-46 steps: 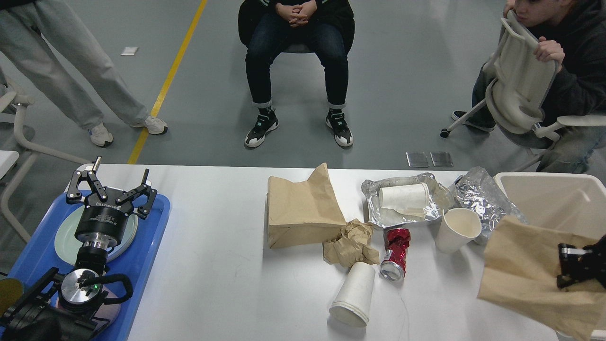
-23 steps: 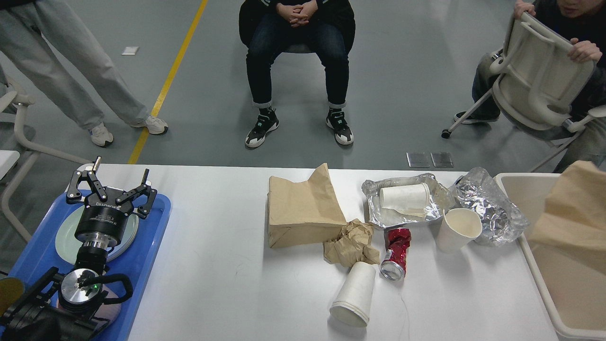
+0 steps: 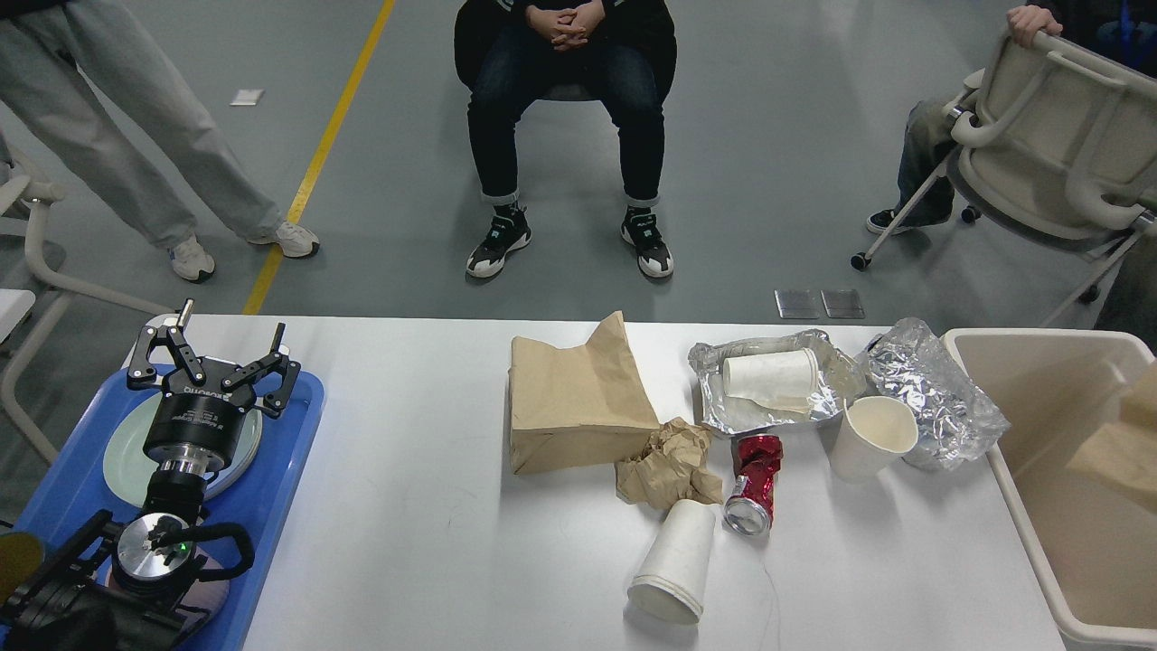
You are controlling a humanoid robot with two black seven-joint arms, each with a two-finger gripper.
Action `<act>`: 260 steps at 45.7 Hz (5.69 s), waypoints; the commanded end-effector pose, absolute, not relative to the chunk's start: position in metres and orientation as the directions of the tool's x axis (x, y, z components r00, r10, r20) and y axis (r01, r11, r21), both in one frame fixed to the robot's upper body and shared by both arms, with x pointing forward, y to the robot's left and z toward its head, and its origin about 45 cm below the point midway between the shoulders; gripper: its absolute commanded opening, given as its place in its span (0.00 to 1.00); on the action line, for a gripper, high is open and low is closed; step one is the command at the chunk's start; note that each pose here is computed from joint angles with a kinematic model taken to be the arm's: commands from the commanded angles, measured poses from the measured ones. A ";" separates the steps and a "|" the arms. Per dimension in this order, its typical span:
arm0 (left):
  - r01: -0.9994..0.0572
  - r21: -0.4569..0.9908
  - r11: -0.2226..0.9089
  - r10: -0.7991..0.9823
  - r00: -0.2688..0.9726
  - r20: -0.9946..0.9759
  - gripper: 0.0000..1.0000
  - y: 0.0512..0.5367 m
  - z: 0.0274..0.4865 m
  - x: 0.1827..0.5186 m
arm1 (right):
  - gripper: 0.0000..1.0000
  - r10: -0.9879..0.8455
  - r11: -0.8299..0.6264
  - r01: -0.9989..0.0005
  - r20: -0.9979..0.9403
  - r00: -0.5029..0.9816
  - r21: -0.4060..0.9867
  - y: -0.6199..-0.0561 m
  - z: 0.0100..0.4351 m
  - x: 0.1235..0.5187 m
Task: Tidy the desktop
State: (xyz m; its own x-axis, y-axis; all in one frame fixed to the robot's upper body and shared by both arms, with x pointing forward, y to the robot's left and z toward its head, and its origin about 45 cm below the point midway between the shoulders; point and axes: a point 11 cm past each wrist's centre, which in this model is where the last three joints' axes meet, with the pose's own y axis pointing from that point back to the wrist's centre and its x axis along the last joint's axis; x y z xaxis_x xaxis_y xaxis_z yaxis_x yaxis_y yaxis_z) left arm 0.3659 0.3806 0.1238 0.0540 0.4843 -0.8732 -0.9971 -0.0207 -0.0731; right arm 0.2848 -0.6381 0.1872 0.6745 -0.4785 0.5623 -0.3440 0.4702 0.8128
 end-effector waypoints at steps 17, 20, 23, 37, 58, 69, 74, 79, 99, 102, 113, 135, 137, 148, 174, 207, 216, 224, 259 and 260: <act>-0.997 -0.073 -0.020 0.485 0.054 -0.873 0.96 0.381 0.124 0.366 | 0.00 -0.359 0.649 -0.382 0.707 0.609 0.658 -0.598 0.058 0.242; -0.997 -0.074 -0.022 0.485 0.054 -0.873 0.96 0.381 0.124 0.366 | 0.00 -0.365 0.638 -0.378 0.696 0.618 0.671 -0.590 0.049 0.241; -0.997 -0.073 -0.021 0.483 0.054 -0.874 0.96 0.380 0.124 0.366 | 0.00 -0.371 0.636 -0.364 0.684 0.629 0.680 -0.587 0.042 0.234; -0.997 -0.073 -0.020 0.485 0.054 -0.873 0.96 0.381 0.124 0.366 | 0.00 -0.394 0.611 -0.348 0.655 0.645 0.711 -0.573 0.025 0.223; -0.997 -0.074 -0.022 0.485 0.054 -0.873 0.96 0.381 0.124 0.366 | 1.00 -0.395 0.599 -0.352 0.648 0.651 0.719 -0.570 0.023 0.225; -0.997 -0.074 -0.022 0.485 0.054 -0.873 0.96 0.381 0.124 0.366 | 1.00 -0.392 0.605 -0.354 0.654 0.647 0.713 -0.573 0.027 0.226; -0.997 -0.074 -0.022 0.485 0.054 -0.873 0.96 0.381 0.124 0.366 | 1.00 -0.395 0.603 -0.354 0.654 0.646 0.715 -0.573 0.028 0.228; -0.997 -0.074 -0.022 0.485 0.054 -0.873 0.96 0.381 0.124 0.366 | 1.00 -0.405 0.595 -0.360 0.654 0.639 0.719 -0.574 0.037 0.240; -0.997 -0.074 -0.022 0.485 0.054 -0.873 0.96 0.381 0.124 0.366 | 1.00 -0.405 0.514 -0.169 0.411 0.817 0.841 -0.554 0.145 0.280; -0.997 -0.073 -0.020 0.485 0.054 -0.873 0.96 0.381 0.124 0.366 | 1.00 -0.351 0.493 -0.104 0.306 0.885 0.864 -0.526 0.178 0.295; -0.997 -0.073 -0.021 0.483 0.054 -0.874 0.96 0.380 0.124 0.366 | 1.00 -0.152 0.374 -0.026 0.089 0.984 0.927 -0.409 0.271 0.339; -0.997 -0.074 -0.022 0.485 0.054 -0.873 0.96 0.381 0.124 0.366 | 1.00 0.039 0.234 -0.188 0.184 0.982 0.954 -0.253 0.404 0.320; -0.997 -0.074 -0.022 0.485 0.054 -0.873 0.96 0.381 0.124 0.366 | 1.00 0.046 0.221 -0.207 0.202 0.978 0.953 -0.245 0.407 0.320; -0.997 -0.074 -0.023 0.485 0.054 -0.873 0.96 0.381 0.124 0.366 | 1.00 0.121 0.165 -0.264 0.246 0.962 0.950 -0.211 0.395 0.327; -0.997 -0.073 -0.021 0.484 0.054 -0.874 0.96 0.380 0.124 0.366 | 0.97 0.168 -0.095 -0.374 0.385 0.908 0.923 -0.127 0.242 0.400; -0.997 -0.074 -0.019 0.483 0.055 -0.874 0.96 0.380 0.124 0.366 | 0.92 -0.052 -0.209 -0.552 0.555 0.830 0.807 -0.104 0.095 0.407; -0.997 -0.075 -0.022 0.483 0.055 -0.874 0.96 0.380 0.124 0.366 | 0.86 -0.085 -0.192 -0.576 0.571 0.817 0.795 -0.112 0.080 0.400; -0.997 -0.074 -0.023 0.483 0.054 -0.874 0.96 0.381 0.124 0.366 | 0.77 -0.088 -0.191 -0.571 0.565 0.820 0.799 -0.114 0.076 0.397; -0.997 -0.075 -0.019 0.483 0.057 -0.874 0.96 0.380 0.124 0.366 | 0.00 -0.125 -0.195 -0.557 0.542 0.831 0.808 -0.109 0.073 0.391; -0.997 -0.075 -0.019 0.483 0.057 -0.874 0.96 0.380 0.124 0.366 | 0.00 -0.125 -0.196 -0.557 0.542 0.831 0.807 -0.108 0.073 0.391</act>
State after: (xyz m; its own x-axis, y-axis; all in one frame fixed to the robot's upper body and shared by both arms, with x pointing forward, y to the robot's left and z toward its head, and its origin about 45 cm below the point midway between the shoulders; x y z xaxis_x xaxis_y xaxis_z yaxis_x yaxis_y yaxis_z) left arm 0.3663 0.3799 0.1242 0.0566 0.4833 -0.8736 -0.9970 -0.0193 -0.0753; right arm 0.3903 -0.1101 0.0717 0.8310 -0.1174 0.5438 -0.5562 -0.1909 0.8088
